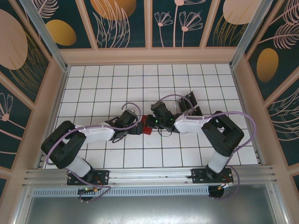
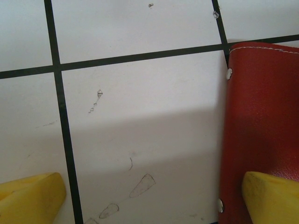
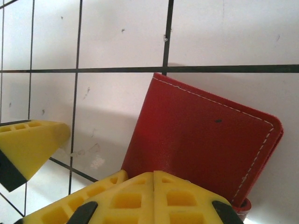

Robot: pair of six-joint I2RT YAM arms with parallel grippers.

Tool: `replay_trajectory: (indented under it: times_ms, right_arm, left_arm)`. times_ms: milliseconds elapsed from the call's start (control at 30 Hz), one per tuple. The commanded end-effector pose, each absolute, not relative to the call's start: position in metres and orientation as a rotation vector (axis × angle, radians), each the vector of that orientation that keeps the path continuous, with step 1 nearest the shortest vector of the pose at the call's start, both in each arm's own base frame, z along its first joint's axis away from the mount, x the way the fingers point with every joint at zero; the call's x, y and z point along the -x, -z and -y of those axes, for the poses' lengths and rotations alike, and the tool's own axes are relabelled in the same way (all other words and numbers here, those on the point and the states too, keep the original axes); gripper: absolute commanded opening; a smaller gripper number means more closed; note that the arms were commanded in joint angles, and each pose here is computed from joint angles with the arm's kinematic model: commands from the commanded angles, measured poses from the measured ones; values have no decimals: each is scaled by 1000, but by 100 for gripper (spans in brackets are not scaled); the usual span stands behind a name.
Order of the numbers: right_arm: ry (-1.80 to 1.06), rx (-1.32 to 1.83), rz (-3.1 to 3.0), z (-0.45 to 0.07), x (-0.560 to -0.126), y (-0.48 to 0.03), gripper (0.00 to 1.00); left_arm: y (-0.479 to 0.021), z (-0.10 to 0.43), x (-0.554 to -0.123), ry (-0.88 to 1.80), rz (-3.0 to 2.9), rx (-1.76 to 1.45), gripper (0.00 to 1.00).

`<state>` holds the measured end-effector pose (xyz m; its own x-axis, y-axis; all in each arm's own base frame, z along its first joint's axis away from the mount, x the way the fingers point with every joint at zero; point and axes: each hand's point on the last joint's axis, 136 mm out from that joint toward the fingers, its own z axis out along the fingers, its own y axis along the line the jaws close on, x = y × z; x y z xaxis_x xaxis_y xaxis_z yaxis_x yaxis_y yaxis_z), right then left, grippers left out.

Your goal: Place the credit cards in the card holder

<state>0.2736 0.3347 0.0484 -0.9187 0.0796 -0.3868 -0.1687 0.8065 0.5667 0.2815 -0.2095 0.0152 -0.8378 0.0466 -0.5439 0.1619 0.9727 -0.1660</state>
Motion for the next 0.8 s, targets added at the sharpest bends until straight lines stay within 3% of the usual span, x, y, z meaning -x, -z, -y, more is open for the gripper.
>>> replay_trajectory:
  times_ms: [0, 433, 767]
  right_arm:
    - [-849, 60, -2620, -334, -272, -38, 0]
    - [-806, 9, -2647, -316, -273, -17, 0]
    - [-860, 4, -2577, -318, -279, -44, 0]
  left_arm:
    - [15, 197, -268, 212, -2650, -151, 98]
    - [15, 199, -269, 220, -2649, -153, 98]
    - [15, 199, -269, 217, -2650, -157, 99]
